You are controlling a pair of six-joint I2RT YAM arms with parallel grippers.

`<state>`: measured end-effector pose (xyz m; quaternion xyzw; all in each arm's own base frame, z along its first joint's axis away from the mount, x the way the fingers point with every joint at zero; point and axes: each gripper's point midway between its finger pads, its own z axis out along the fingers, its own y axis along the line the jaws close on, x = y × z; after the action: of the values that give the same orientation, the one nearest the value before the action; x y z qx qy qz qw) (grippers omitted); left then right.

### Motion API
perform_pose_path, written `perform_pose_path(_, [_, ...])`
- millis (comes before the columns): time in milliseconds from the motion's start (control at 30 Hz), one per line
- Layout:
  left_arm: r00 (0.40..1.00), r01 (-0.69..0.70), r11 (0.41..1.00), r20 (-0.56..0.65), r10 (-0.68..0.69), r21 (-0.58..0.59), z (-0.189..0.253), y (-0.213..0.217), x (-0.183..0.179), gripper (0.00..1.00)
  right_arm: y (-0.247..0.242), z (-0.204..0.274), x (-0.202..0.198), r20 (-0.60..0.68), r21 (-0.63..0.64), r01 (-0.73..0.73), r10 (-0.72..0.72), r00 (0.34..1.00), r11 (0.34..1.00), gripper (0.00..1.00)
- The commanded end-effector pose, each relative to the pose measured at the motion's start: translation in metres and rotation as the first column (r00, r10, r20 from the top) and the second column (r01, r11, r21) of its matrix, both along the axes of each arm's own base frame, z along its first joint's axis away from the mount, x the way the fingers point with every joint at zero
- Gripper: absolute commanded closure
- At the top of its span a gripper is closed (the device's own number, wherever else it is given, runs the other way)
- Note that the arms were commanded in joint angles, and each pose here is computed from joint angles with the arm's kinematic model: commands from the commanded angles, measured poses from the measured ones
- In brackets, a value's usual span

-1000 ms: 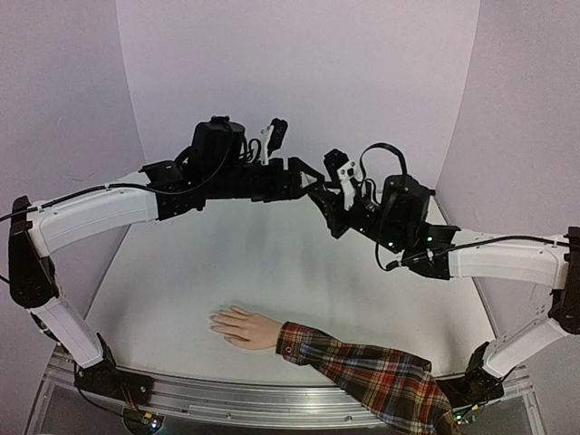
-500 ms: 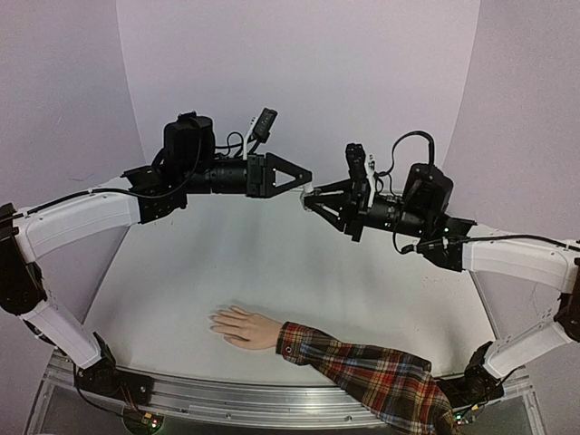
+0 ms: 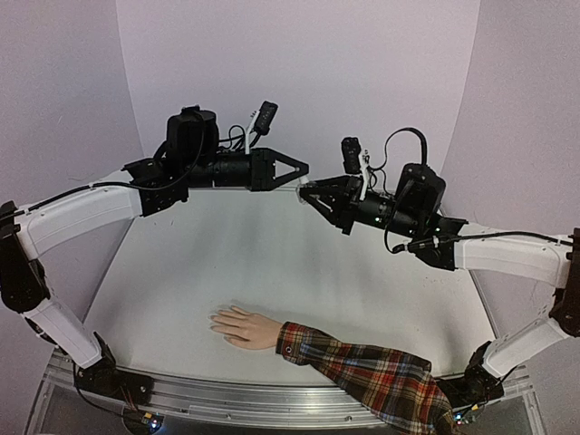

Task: Paint the nails

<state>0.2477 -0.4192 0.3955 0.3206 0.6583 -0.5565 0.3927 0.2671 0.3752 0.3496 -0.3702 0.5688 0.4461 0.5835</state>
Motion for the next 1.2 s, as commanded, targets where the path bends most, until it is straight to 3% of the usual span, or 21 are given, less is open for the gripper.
perform_pose_path(0, [0.912, -0.41, 0.908, 0.013, 0.411, 0.09, 0.014, 0.0, 0.034, 1.0, -0.019, 0.013, 0.062, 0.165, -0.076, 0.584, -0.567, 0.807, 0.808, 1.0])
perform_pose_path(33, [0.869, -0.493, 0.864, 0.012, 0.494, 0.105, 0.017, 0.002, 0.04, 1.0, -0.024, 0.011, 0.071, 0.204, -0.104, 0.69, -0.664, 0.72, 0.716, 1.0])
perform_pose_path(100, [0.838, -0.534, 0.83, -0.032, 0.545, 0.159, 0.004, -0.005, 0.05, 1.0, -0.028, 0.006, 0.079, 0.276, -0.139, 0.804, -0.757, 0.592, 0.578, 1.0])
perform_pose_path(133, [0.838, -0.53, 0.832, -0.047, 0.543, 0.167, 0.003, -0.009, 0.052, 1.0, -0.027, 0.006, 0.08, 0.283, -0.137, 0.814, -0.765, 0.578, 0.565, 1.0])
perform_pose_path(267, [0.906, -0.403, 0.902, -0.071, 0.417, 0.156, 0.001, -0.03, 0.036, 0.99, -0.01, 0.005, 0.069, 0.285, -0.122, 0.735, -0.686, 0.67, 0.667, 1.0])
perform_pose_path(300, [0.928, -0.353, 0.924, -0.072, 0.366, 0.147, 0.003, -0.035, 0.028, 0.95, -0.007, 0.005, 0.065, 0.294, -0.121, 0.71, -0.658, 0.693, 0.694, 1.0])
perform_pose_path(467, [0.979, -0.192, 0.98, -0.061, 0.195, 0.052, 0.016, -0.029, -0.002, 0.41, -0.001, 0.006, 0.039, 0.306, -0.113, 0.51, -0.458, 0.835, 0.853, 1.0])
perform_pose_path(500, [0.982, -0.177, 0.984, -0.066, 0.178, 0.028, 0.019, -0.022, -0.004, 0.35, -0.001, 0.007, 0.031, 0.3, -0.107, 0.45, -0.403, 0.865, 0.886, 1.0])
perform_pose_path(600, [0.993, -0.072, 0.995, -0.095, 0.065, -0.068, 0.028, -0.002, -0.013, 0.24, -0.005, 0.012, 0.005, 0.245, -0.074, 0.205, -0.182, 0.952, 0.976, 1.0])
perform_pose_path(733, [0.995, 0.082, 0.986, -0.036, -0.088, -0.147, 0.038, 0.009, -0.036, 0.16, -0.016, 0.021, -0.019, 0.168, -0.029, -0.03, 0.035, 0.985, 0.999, 1.0])
perform_pose_path(867, [0.993, 0.113, 0.983, -0.018, -0.117, -0.145, 0.037, 0.005, -0.038, 0.19, -0.012, 0.028, -0.038, 0.148, -0.012, -0.175, 0.175, 0.973, 0.985, 1.0])
perform_pose_path(1167, [0.995, 0.102, 0.986, -0.007, -0.104, -0.129, 0.039, 0.001, -0.032, 0.6, -0.009, 0.037, -0.031, 0.127, 0.042, -0.166, 0.16, 0.979, 0.985, 1.0])
